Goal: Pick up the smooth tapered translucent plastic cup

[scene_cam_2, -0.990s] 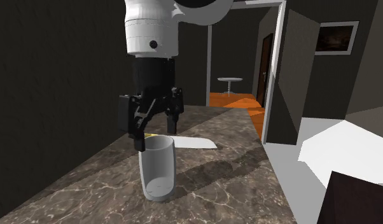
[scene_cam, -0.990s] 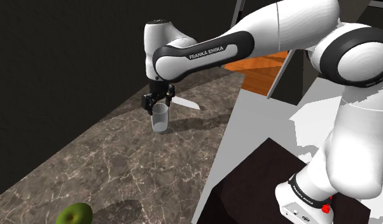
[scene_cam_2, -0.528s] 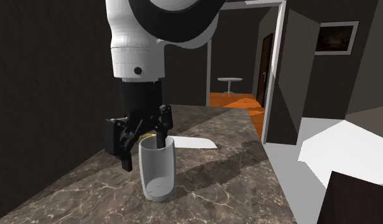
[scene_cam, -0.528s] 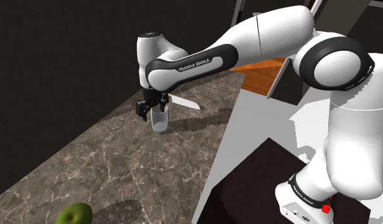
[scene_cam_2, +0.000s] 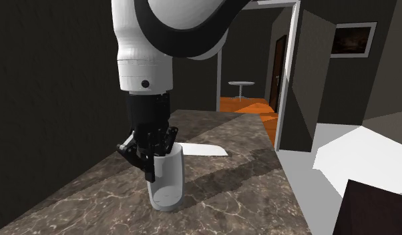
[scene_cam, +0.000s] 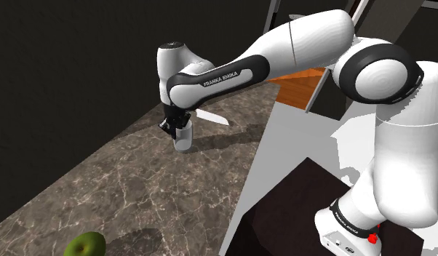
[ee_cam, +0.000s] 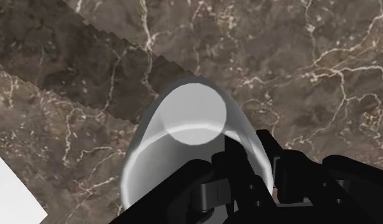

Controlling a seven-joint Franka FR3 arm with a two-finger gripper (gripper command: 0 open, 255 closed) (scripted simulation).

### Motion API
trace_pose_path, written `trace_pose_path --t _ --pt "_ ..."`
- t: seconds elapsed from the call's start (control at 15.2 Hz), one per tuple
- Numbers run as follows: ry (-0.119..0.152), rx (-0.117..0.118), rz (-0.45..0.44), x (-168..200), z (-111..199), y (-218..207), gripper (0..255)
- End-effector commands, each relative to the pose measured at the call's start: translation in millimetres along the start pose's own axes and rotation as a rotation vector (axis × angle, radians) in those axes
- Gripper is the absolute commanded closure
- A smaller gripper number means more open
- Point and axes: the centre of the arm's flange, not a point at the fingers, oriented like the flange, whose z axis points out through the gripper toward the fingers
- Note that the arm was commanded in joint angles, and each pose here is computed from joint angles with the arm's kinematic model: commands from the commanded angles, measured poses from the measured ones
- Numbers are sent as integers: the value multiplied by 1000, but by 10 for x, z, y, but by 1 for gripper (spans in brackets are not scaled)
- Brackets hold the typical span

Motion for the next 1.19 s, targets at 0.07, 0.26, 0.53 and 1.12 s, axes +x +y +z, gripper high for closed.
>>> trace_pose_path --t 0.07,0.26,0.53,1.12 --pt "0 0 0 1 3 3 255" --pt "0 0 0 1 2 2 255" --pt "0 0 0 1 -161 -2 255" --pt "0 0 0 4 -636 -10 255"
